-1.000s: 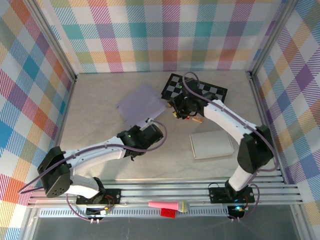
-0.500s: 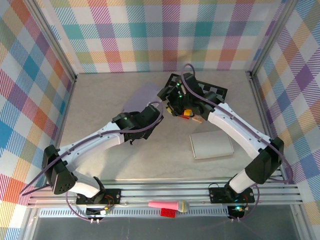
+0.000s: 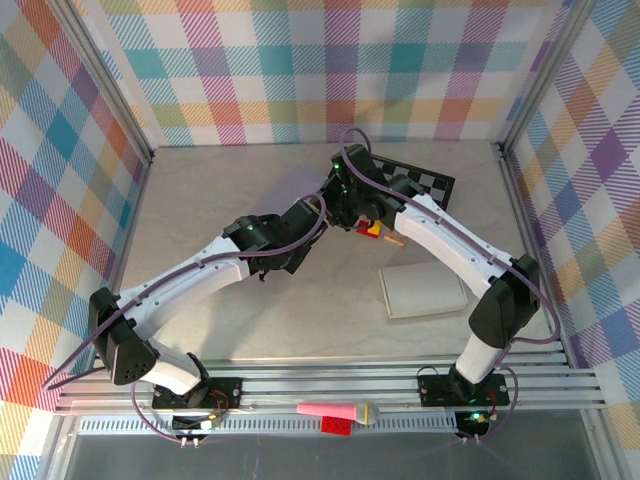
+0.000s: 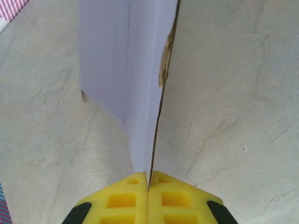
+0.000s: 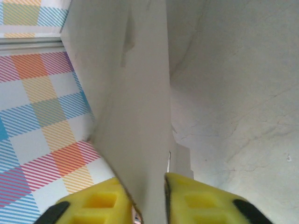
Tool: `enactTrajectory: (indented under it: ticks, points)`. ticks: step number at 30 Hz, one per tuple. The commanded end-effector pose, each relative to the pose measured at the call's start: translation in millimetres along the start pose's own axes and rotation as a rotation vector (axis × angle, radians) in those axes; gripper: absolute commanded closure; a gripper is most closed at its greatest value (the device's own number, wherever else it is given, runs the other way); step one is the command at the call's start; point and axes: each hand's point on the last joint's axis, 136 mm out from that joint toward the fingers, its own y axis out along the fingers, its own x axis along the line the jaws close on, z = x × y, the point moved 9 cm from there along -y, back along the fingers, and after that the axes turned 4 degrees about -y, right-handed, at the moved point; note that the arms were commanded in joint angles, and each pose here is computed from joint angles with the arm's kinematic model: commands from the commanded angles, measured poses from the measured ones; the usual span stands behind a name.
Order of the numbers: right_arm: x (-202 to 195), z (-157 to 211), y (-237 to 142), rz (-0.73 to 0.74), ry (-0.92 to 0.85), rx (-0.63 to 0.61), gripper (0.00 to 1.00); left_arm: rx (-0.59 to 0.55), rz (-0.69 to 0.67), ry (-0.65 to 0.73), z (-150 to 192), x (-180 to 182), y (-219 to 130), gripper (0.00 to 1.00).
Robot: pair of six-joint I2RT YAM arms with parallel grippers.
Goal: Fold the paper box
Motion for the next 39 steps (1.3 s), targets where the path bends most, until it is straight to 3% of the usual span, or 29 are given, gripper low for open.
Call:
enactTrajectory:
  ticks: [1,4,7,10,17,20,26,32,39]
  points:
    - [7,-2,-4,-0.005,-0.005,-0.012,0.86,-0.002,0.003,-0.015,-4,4,-4,1.00]
    - [7,-4,-4,-0.005,0.011,-0.022,1.00,-0.025,-0.004,-0.031,-6,6,-8,0.98]
    - [12,-7,-11,-0.019,0.047,-0.034,1.00,-0.085,-0.050,-0.081,-7,16,-16,0.55]
    - [13,-13,-17,0.004,0.126,-0.009,1.00,-0.172,-0.060,-0.118,2,25,-23,0.26]
    - [9,-24,-27,0.051,0.300,0.080,1.00,-0.281,-0.022,-0.193,22,43,-23,0.08]
    - [12,-30,-35,0.057,0.322,0.091,1.00,-0.284,-0.049,-0.183,24,47,-19,0.06]
    - [12,-40,-43,0.061,0.368,0.122,1.00,-0.296,-0.037,-0.134,22,48,-10,0.12]
    - [14,-43,-47,0.050,0.379,0.139,1.00,-0.294,-0.088,-0.128,29,50,-2,0.29]
    - [13,-46,-49,0.054,0.388,0.130,1.00,-0.329,-0.060,-0.150,23,57,-3,0.93]
